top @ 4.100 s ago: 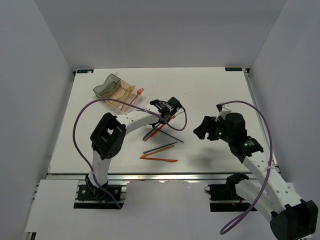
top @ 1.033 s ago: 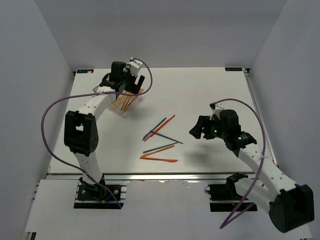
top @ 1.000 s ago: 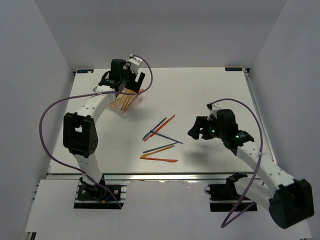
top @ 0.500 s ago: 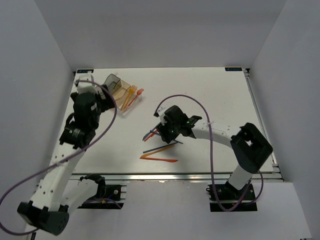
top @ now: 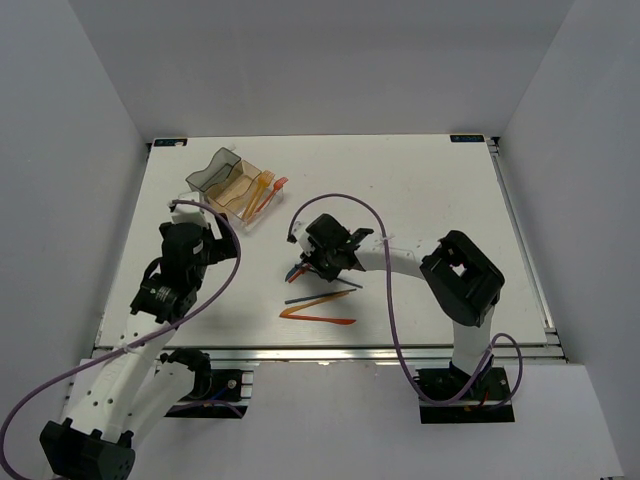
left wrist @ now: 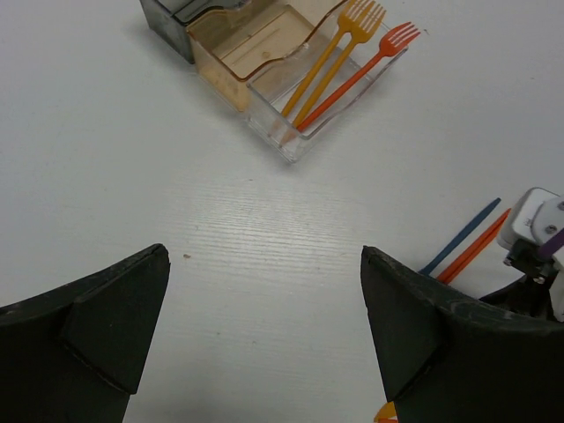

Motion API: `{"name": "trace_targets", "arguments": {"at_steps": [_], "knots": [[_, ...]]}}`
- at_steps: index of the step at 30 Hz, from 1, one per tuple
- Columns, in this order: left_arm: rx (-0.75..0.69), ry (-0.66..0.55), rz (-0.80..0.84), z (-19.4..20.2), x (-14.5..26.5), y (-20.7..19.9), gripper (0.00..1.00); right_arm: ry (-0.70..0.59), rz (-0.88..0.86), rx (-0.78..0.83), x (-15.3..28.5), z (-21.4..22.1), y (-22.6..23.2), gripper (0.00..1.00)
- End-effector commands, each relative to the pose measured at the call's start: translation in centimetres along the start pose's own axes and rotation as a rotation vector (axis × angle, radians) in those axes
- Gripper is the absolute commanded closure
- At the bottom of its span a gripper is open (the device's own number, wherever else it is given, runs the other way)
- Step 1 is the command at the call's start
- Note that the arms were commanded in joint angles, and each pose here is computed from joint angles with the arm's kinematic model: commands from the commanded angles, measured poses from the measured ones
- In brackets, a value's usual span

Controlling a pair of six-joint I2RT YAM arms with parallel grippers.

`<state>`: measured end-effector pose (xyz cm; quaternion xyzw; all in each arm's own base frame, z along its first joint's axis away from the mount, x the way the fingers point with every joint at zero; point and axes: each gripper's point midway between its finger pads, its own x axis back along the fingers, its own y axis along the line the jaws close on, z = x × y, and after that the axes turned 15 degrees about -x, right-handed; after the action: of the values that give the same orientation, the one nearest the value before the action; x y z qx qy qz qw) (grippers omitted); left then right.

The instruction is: Sort the eating utensils into containers

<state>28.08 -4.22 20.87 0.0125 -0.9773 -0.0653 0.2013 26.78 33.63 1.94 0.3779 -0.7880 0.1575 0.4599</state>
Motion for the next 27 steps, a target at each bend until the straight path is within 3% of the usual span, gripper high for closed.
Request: {"name": "trace_targets", "arguments": {"at_steps": [1,5,11,13,16,18,19,21,22,24,27], "knots": [[0.012,-0.029,0.074,-0.7,0.2,-1.3,0.02,0.033,0.021,0.039,-0.2,0.5,-0.4,0.81],[0.008,-0.022,0.111,-0.5,0.1,-2.0,0.02,0.031,0.022,0.052,-0.2,0.2,-0.4,0.94],[0.027,-0.050,0.197,-1.3,0.6,-3.5,0.02,-0.070,0.037,0.039,2.9,-3.0,-0.3,0.99],[0.065,-0.074,0.267,-2.0,0.8,-4.8,0.02,-0.160,0.039,0.006,5.4,-5.2,0.0,1.00],[0.179,-0.166,0.524,-4.5,2.6,-9.2,0.02,-0.273,0.009,-0.122,8.3,-7.7,0.9,1.00],[0.298,-0.187,0.724,-4.8,4.4,-12.2,0.02,-0.374,-0.045,-0.241,11.0,-9.4,1.3,1.00],[0.335,-0.322,0.796,-7.6,5.6,-12.7,0.02,-0.383,-0.155,-0.350,11.9,-9.6,2.8,1.00],[0.435,-0.350,0.946,-8.0,7.5,-14.2,0.02,-0.462,-0.296,-0.443,14.7,-11.1,3.5,1.00],[0.442,-0.454,1.003,-9.9,8.8,-14.3,0.02,-0.440,-0.414,-0.497,15.8,-10.3,5.1,1.00],[0.461,-0.507,1.055,-11.0,10.0,-14.5,0.02,-0.483,-0.524,-0.506,17.5,-10.9,6.4,1.00],[0.425,-0.461,1.052,-10.8,9.1,-15.5,0.03,-0.496,-0.655,-0.524,19.9,-10.8,8.3,1.00]]}}
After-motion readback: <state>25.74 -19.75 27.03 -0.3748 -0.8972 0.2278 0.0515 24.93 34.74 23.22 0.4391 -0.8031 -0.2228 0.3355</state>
